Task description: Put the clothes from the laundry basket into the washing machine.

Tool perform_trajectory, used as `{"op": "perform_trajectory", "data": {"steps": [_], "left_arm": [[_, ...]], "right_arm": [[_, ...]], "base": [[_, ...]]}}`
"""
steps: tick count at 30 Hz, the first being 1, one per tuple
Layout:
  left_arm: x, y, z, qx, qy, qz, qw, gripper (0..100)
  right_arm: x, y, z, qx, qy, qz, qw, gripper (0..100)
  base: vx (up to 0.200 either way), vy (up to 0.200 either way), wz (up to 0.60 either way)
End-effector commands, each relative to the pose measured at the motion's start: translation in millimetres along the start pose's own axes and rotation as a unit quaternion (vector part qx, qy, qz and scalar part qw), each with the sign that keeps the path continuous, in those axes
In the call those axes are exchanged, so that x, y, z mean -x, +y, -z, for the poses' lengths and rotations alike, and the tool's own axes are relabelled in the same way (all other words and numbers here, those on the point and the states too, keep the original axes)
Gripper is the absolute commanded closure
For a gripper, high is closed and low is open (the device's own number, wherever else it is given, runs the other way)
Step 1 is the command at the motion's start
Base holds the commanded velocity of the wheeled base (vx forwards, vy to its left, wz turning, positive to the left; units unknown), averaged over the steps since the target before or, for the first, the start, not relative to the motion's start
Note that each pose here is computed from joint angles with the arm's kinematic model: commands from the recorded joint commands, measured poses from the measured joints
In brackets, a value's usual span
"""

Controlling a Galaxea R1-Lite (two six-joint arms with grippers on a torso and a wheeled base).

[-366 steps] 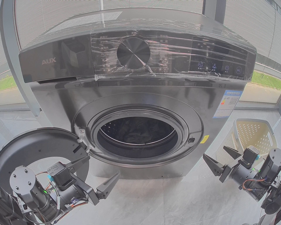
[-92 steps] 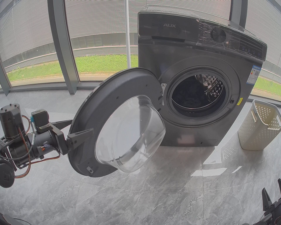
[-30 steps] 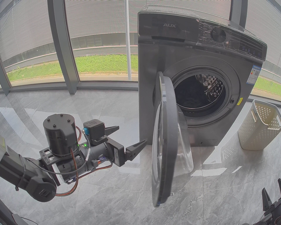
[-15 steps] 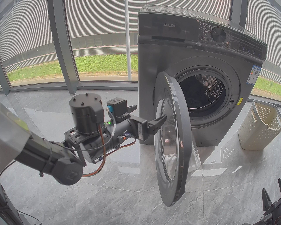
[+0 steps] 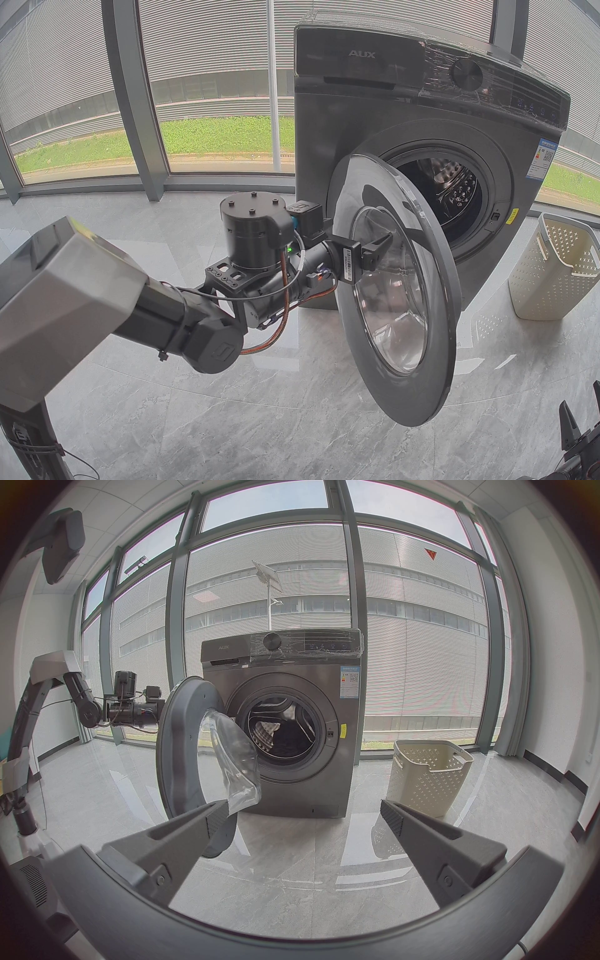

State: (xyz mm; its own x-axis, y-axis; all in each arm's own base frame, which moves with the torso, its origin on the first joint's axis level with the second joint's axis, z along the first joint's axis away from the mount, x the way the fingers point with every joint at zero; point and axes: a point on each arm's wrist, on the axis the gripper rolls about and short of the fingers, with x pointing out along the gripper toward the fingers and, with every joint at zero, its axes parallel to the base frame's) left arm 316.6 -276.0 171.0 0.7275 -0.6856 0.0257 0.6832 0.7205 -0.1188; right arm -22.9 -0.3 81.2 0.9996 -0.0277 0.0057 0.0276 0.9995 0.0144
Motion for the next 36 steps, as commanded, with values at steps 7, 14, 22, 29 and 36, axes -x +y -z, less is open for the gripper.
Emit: {"op": "perform_trajectory", "data": {"steps": [7, 14, 22, 29, 36], "left_arm": [[-35, 1.1, -7.9, 0.008, 0.005, 0.017, 0.9998, 0], [-51, 4.9, -17.2, 0.056, 0.001, -0.001, 0.9984, 0], [8, 6.6, 3.1, 0.058, 0.085, -0.026, 0.9943, 0], [118, 0.3, -2.5, 0.02, 0.118, -0.031, 0.9923, 0], [238, -0.7, -1.9, -0.005, 0.105, -0.072, 0.9919, 0]], "right_arm": [[0, 0.0, 5, 0.0, 0.001, -0.001, 1.0, 0], [0, 0.0, 5, -0.001, 0.001, -0.001, 1.0, 0], [0, -0.1, 5, -0.001, 0.001, 0.001, 1.0, 0], [0, -0.1, 5, -0.001, 0.001, 0.001, 1.0, 0], [0, -0.1, 5, 0.0, 0.001, -0.001, 1.0, 0]], "base": [[0.0, 0.0, 0.0], [0.0, 0.0, 0.0], [0.0, 0.0, 0.0], [0.0, 0.0, 0.0], [0.0, 0.0, 0.0]]}}
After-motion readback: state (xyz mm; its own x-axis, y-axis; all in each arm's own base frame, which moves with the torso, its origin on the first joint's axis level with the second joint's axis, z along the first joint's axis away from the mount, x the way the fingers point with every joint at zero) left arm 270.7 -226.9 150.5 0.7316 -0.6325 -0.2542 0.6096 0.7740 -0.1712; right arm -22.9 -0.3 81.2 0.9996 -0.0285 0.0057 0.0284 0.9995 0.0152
